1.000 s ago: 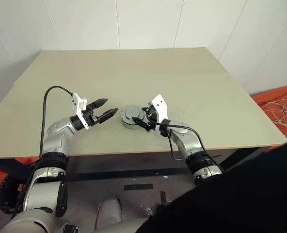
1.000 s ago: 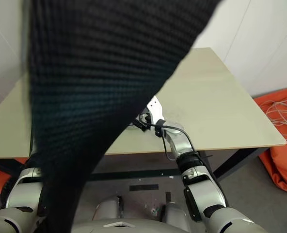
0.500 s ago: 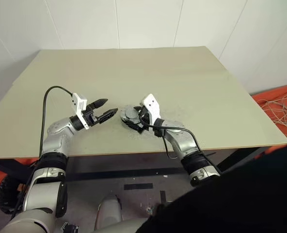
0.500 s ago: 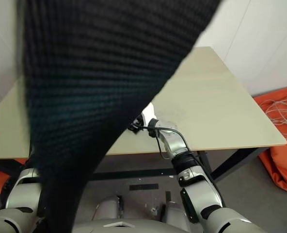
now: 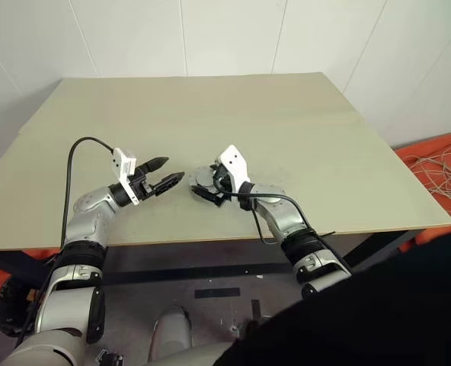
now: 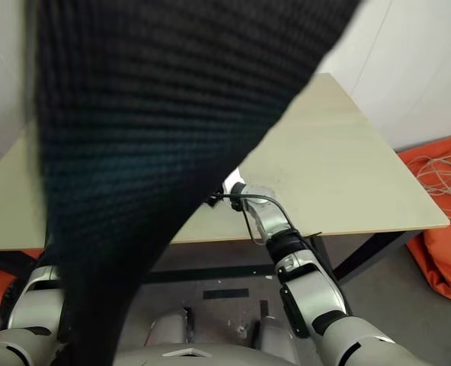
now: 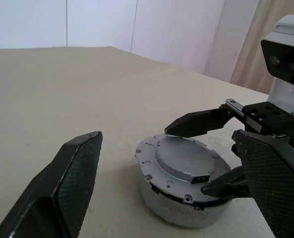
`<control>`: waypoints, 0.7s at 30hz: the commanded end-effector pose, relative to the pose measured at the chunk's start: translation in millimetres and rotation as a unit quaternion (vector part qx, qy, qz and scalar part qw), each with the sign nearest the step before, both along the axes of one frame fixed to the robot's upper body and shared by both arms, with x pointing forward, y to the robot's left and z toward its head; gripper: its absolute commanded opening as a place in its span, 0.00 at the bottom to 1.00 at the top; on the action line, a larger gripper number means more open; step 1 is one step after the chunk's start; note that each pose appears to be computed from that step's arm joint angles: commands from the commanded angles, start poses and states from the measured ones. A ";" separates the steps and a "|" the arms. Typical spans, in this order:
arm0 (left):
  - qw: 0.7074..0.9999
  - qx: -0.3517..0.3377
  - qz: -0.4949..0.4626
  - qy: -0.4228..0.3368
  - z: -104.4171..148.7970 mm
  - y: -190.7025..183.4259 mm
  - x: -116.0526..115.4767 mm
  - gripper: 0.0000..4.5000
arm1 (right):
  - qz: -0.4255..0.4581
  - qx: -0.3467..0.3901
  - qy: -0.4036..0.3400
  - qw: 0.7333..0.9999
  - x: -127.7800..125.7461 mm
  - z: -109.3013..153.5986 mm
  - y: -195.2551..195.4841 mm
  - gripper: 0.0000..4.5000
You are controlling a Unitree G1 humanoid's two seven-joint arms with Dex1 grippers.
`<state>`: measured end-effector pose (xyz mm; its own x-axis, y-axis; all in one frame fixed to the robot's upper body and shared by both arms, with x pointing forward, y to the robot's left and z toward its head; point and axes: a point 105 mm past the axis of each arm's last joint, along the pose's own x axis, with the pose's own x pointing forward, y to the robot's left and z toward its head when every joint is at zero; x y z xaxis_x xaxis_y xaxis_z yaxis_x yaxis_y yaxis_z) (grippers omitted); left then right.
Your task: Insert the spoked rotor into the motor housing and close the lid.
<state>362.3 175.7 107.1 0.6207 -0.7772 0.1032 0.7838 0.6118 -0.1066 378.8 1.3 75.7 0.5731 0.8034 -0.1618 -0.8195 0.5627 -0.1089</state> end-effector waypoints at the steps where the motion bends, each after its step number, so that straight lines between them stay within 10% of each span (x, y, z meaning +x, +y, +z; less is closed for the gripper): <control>1: 1.000 0.001 0.002 -0.028 15.1 4.1 0.6 1.00 | -0.006 0.011 -0.019 1.000 6.4 11.4 0.4 1.00; 11: 1.000 0.005 0.005 -0.029 14.7 5.2 -0.2 1.00 | -0.013 0.009 -0.012 1.000 7.9 6.9 -1.2 1.00; 15: 1.000 0.006 0.007 -0.030 14.9 5.8 0.0 1.00 | -0.013 0.007 -0.010 1.000 6.6 5.5 -5.7 0.72; 21: 1.000 0.007 0.005 -0.028 14.6 6.4 -0.3 1.00 | -0.008 0.014 -0.009 1.000 2.0 9.0 -13.8 0.69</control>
<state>360.8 179.0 105.4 0.6270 -0.7734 0.0936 0.7787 0.6186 -0.1044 379.2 -8.8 72.8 0.5838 0.7945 -0.1670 -0.8118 0.5749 -0.1024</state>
